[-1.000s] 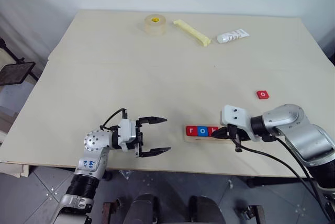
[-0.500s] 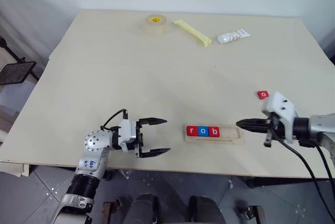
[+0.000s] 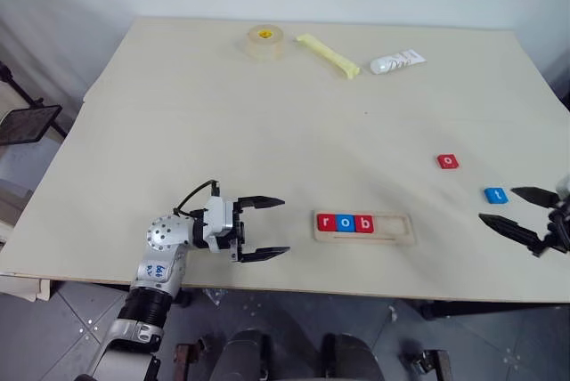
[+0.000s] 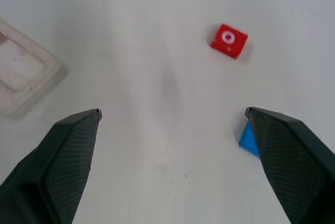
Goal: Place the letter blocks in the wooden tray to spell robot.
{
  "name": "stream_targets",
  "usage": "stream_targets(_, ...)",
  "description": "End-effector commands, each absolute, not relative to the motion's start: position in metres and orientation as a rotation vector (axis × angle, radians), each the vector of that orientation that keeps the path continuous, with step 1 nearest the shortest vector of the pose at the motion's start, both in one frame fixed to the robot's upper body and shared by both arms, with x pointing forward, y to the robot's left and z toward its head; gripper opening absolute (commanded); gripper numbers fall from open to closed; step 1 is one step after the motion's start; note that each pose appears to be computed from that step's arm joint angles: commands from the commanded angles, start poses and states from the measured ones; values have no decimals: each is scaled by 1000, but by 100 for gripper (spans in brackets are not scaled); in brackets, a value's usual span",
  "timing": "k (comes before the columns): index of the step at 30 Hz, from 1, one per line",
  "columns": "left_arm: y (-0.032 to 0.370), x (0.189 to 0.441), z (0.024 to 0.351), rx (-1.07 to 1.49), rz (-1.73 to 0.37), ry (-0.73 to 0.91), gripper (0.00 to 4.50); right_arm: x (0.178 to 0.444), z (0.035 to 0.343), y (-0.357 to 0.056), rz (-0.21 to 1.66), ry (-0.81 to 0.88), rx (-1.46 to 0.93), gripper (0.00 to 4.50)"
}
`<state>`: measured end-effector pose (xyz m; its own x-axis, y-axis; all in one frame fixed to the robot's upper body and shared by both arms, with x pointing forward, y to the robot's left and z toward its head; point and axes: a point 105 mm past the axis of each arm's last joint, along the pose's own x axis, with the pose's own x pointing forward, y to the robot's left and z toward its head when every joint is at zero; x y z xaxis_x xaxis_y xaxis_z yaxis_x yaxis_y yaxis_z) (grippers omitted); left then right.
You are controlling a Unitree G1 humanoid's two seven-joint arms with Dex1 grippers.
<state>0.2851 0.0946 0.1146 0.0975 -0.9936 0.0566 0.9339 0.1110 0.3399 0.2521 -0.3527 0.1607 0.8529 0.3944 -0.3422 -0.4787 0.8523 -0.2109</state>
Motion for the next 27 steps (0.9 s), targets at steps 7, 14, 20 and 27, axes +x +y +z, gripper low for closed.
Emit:
stream_targets(7, 96, 288, 119, 255, -1454, -323, 450, 233, 165, -370, 380, 198, -253, 448)
stream_targets(14, 96, 290, 120, 260, -1461, -325, 450, 237, 169, -373, 344, 158, -217, 448)
stream_targets(20, 96, 291, 121, 262, -1462, -328, 450, 238, 168, -374, 330, 161, -203, 448)
stream_targets(27, 96, 290, 122, 265, -1463, -329, 450, 238, 167, -371, 333, 166, -193, 448)
